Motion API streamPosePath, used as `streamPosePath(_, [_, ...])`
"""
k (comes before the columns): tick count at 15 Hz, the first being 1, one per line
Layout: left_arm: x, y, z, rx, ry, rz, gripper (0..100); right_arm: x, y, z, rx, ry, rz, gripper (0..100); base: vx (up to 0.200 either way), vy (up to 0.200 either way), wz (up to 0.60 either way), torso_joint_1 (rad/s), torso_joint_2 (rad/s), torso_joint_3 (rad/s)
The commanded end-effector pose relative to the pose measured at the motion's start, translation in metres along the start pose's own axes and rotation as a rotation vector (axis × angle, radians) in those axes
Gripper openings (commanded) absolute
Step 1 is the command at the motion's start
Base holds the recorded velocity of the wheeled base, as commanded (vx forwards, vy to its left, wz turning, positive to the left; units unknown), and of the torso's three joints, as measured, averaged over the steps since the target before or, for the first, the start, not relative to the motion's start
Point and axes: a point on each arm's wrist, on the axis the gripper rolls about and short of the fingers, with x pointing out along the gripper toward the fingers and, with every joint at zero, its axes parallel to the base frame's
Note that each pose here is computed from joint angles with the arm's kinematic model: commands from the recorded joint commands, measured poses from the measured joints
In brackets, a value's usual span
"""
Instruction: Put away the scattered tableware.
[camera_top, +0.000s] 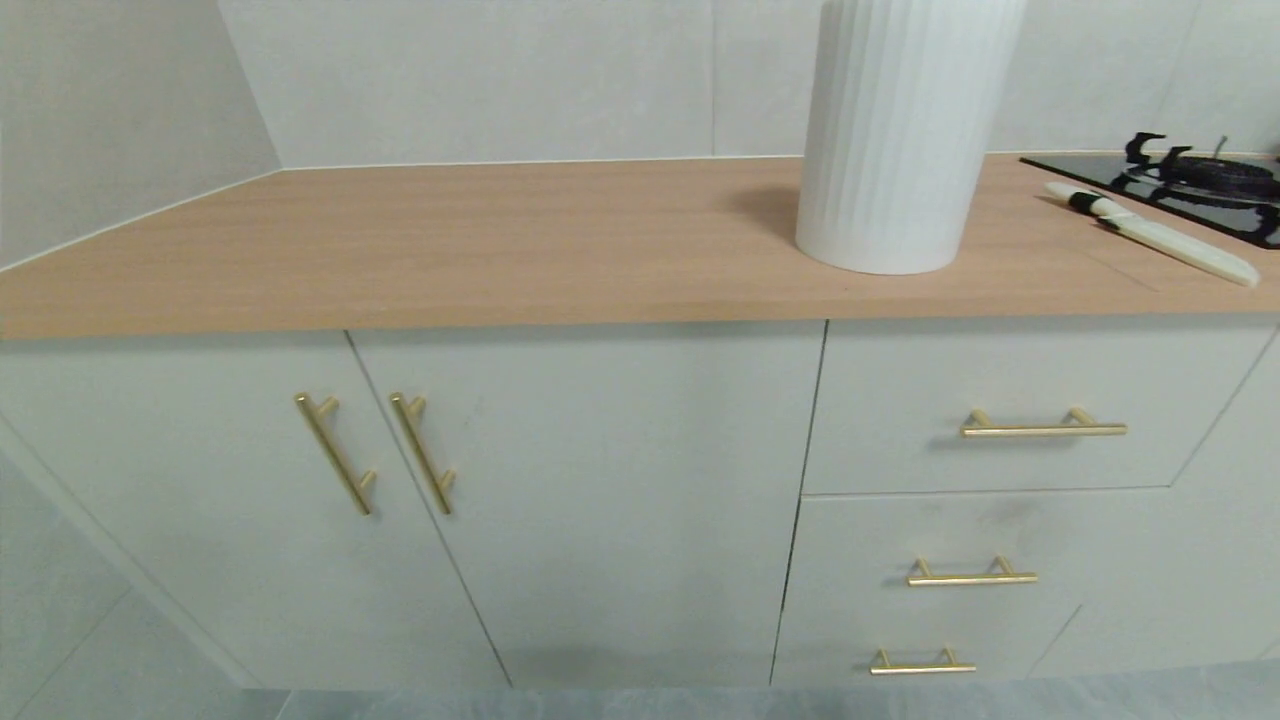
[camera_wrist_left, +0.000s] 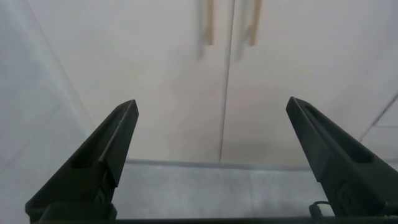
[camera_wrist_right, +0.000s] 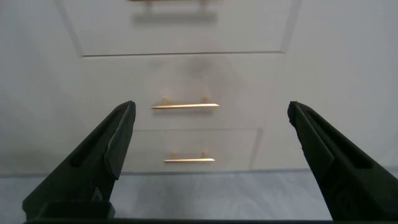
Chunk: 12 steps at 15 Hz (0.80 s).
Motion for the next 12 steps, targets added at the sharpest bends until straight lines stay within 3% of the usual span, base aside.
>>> streamPosePath(1, [0.0001,0.0000,0.0000,0.000,0.000,0.001,100,0.0001,0.0000,0.0001,0.000,0.001,0.000,100,0.000,0.000,0.00,0.000,0.00,0.000])
streamPosePath(10, [0.0001,0.0000,0.0000,0.000,0.000,0.001,100,0.0001,0.0000,0.0001,0.001,0.001,0.000,100,0.000,0.000,0.00,0.000,0.00,0.000])
streamPosePath(12, [0.0001,0.0000,0.0000,0.000,0.000,0.001,100,0.0001,0.0000,-0.0001,0.001,0.003,-0.001,100,0.000,-0.200,0.00,-0.005,0.00,0.000])
